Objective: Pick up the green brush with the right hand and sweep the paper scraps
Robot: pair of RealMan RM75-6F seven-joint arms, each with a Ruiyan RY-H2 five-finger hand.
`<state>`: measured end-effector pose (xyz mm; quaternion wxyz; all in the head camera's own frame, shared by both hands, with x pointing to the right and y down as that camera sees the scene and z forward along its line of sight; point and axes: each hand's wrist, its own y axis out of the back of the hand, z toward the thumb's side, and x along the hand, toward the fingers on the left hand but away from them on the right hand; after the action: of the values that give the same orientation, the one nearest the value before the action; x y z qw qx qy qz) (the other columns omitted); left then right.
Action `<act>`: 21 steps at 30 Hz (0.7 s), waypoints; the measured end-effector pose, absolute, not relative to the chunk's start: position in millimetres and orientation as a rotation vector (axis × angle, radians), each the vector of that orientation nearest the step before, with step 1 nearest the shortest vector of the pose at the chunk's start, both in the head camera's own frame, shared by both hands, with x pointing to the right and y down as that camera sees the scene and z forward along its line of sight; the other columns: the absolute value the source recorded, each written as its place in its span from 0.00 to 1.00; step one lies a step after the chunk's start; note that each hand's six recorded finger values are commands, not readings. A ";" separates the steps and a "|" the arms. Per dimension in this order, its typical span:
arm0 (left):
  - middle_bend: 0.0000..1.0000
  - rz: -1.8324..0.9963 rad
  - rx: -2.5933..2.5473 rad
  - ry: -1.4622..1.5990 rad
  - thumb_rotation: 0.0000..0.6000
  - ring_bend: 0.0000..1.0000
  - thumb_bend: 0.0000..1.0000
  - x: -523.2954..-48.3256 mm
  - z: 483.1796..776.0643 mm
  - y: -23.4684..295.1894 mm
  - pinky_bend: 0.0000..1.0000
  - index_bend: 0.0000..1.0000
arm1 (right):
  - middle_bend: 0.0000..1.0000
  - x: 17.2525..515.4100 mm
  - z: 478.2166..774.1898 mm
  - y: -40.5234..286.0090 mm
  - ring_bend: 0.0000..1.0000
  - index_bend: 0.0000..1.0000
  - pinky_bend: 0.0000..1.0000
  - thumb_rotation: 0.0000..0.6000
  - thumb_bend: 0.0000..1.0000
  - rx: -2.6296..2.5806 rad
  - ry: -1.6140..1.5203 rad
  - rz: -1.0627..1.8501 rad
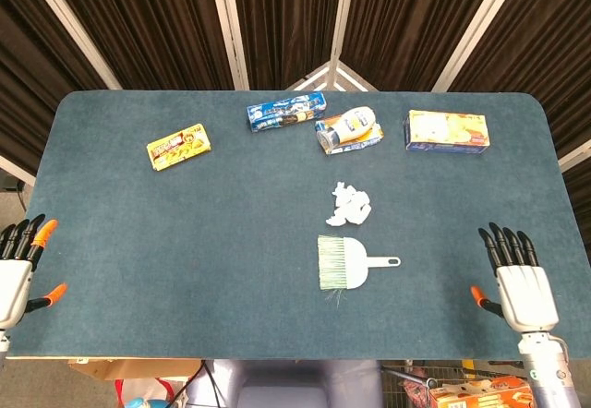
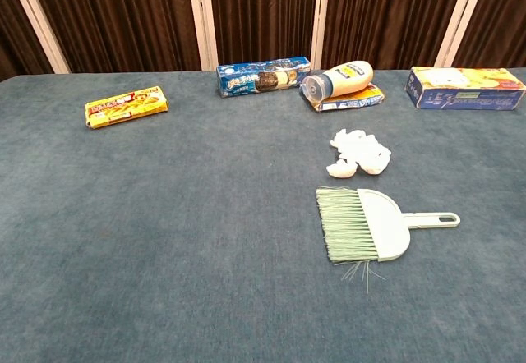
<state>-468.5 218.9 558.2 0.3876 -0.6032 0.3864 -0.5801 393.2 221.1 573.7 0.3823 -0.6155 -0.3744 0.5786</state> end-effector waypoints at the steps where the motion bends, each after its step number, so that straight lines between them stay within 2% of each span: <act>1: 0.00 -1.476 -1.535 0.984 1.00 0.00 0.09 -468.4 558.2 219.0 0.00 0.00 | 0.12 391.8 575.2 219.5 0.17 0.00 0.19 1.00 0.25 -1.576 -0.953 1.475; 3: 0.00 -1.474 -1.534 0.985 1.00 0.00 0.09 -468.2 558.0 218.9 0.00 0.00 | 0.35 387.9 579.6 215.5 0.41 0.00 0.48 1.00 0.25 -1.594 -0.948 1.474; 6: 0.00 -1.472 -1.532 0.989 1.00 0.00 0.09 -467.9 557.7 218.5 0.00 0.00 | 0.62 380.4 587.0 207.2 0.70 0.00 0.75 1.00 0.25 -1.617 -0.936 1.466; 8: 0.00 -1.470 -1.530 0.991 1.00 0.00 0.09 -467.5 557.4 218.1 0.00 0.00 | 0.75 375.3 592.9 202.3 0.82 0.01 0.84 1.00 0.25 -1.627 -0.916 1.461; 10: 0.00 -1.469 -1.529 0.992 1.00 0.00 0.09 -467.0 557.5 218.1 0.00 0.00 | 0.83 368.9 600.3 197.5 0.91 0.05 0.90 1.00 0.25 -1.642 -0.891 1.456; 12: 0.00 -1.470 -1.530 0.991 1.00 0.00 0.09 -466.5 558.0 218.3 0.00 0.00 | 0.90 363.1 608.2 195.6 0.97 0.14 0.94 1.00 0.25 -1.664 -0.863 1.459; 17: 0.00 -1.474 -1.534 0.984 1.00 0.00 0.09 -465.6 558.9 219.3 0.00 0.00 | 0.94 348.4 630.7 194.4 1.00 0.29 0.95 1.00 0.25 -1.718 -0.768 1.491; 21: 0.00 -1.467 -1.538 0.986 1.00 0.00 0.09 -465.1 558.2 219.3 0.00 0.00 | 0.95 335.5 646.3 196.8 1.00 0.34 0.95 1.00 0.25 -1.733 -0.694 1.510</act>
<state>-465.1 219.3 558.2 0.3887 -0.6049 0.3875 -0.5769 335.5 196.8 646.3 0.3618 -0.6730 -0.2693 0.5862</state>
